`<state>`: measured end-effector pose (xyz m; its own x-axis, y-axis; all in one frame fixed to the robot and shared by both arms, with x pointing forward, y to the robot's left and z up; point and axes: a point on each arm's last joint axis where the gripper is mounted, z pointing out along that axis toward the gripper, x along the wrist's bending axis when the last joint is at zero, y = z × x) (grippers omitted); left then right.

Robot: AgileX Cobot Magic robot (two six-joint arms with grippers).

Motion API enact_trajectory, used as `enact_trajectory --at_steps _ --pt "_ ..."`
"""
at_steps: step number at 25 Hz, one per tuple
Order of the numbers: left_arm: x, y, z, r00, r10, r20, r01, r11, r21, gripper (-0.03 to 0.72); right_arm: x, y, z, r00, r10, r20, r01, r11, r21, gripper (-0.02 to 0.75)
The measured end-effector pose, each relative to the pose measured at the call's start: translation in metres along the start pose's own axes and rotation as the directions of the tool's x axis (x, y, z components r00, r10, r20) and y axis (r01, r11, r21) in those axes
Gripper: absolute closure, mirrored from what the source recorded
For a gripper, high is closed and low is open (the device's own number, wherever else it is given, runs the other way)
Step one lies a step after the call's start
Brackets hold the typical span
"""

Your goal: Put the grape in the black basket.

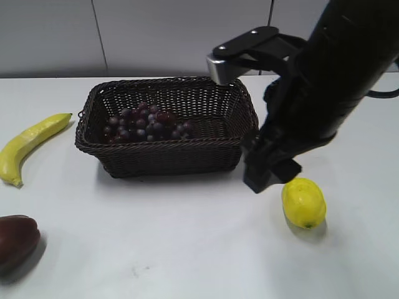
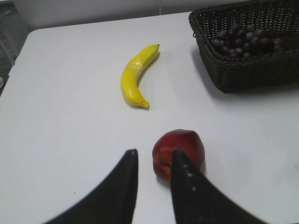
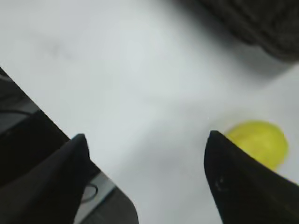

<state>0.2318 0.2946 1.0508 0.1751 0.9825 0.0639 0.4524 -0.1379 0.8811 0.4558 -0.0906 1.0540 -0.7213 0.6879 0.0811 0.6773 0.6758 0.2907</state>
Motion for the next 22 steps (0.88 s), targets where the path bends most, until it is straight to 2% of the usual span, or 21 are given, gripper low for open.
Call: enact_trajectory --at_steps 2,4,11,15,22 --pt "0.000 0.000 0.000 1.000 0.000 0.000 0.000 1.000 0.000 0.461 -0.003 -0.008 -0.011 0.999 0.010 0.046 -0.012 1.000 0.028 0.164" --pt "0.000 0.000 0.000 1.000 0.000 0.000 0.000 1.000 0.000 0.461 -0.004 -0.013 -0.025 0.997 0.017 0.077 -0.017 1.000 0.003 0.164" --pt "0.000 0.000 0.000 1.000 0.000 0.000 0.000 1.000 0.000 0.461 0.001 -0.035 -0.071 0.992 0.091 0.084 -0.079 0.989 -0.128 0.164" --pt "0.000 0.000 0.000 1.000 0.000 0.000 0.000 1.000 0.000 0.461 0.003 -0.064 -0.077 0.987 0.142 0.078 -0.130 0.981 -0.143 0.164" --pt "0.000 0.000 0.000 1.000 0.000 0.000 0.000 1.000 0.000 0.461 0.002 -0.129 -0.060 0.974 0.201 0.101 -0.192 0.977 -0.095 0.164"
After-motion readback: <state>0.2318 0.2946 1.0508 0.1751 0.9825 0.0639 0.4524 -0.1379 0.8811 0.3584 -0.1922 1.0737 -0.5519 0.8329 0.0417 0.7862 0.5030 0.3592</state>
